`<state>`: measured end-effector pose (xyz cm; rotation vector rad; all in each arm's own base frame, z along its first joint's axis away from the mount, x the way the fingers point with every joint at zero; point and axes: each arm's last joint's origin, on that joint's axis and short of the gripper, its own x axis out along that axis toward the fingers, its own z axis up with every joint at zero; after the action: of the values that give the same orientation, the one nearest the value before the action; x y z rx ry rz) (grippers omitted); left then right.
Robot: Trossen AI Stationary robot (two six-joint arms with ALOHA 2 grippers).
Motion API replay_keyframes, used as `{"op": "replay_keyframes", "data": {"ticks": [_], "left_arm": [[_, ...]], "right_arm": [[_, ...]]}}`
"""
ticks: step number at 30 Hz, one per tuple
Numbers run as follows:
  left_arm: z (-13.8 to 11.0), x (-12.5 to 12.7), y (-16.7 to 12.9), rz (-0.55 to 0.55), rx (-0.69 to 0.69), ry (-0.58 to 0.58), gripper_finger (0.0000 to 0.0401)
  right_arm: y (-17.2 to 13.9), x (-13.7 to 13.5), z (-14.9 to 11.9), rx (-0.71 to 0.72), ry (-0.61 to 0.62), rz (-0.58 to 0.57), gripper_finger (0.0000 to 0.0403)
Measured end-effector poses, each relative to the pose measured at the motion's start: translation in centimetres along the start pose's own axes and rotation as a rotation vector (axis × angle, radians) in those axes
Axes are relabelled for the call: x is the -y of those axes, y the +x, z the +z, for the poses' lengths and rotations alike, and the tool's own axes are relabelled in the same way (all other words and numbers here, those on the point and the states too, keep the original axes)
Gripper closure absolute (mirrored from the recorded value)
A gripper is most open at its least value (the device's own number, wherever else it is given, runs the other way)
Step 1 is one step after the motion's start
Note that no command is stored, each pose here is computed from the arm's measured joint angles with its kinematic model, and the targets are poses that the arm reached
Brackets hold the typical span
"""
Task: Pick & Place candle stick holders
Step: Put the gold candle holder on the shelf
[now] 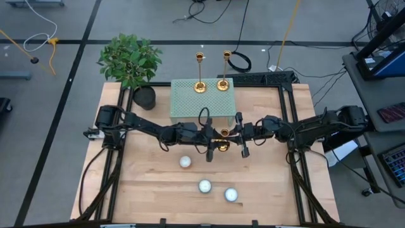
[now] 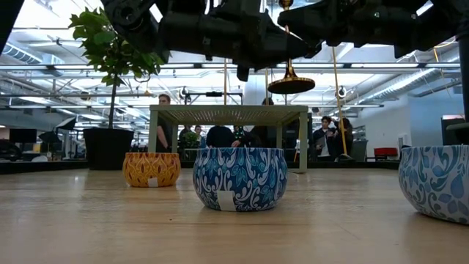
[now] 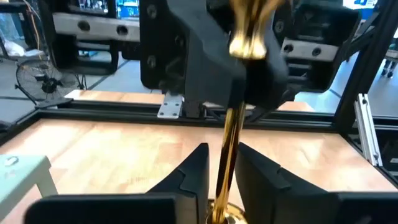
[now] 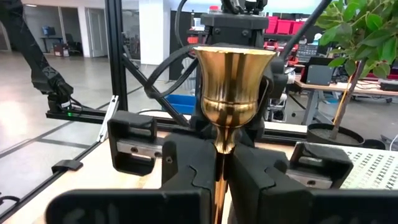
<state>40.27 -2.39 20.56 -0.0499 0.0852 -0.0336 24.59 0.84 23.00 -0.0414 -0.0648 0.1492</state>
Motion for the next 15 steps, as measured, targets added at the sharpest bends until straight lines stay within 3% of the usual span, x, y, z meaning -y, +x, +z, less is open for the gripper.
{"op": "replay_keyframes", "data": {"ticks": [10,15], "left_arm": [[0.0,0.0,-0.01,0.0,-0.003,0.012,0.0384],[-0.08,-0.01,-0.01,0.002,-0.01,0.031,0.0387]], "right_arm": [[0.0,0.0,-0.03,-0.003,0.005,0.0,0.0385],[0.0,0.0,-0.06,-0.006,0.003,0.0,0.0377]]}}
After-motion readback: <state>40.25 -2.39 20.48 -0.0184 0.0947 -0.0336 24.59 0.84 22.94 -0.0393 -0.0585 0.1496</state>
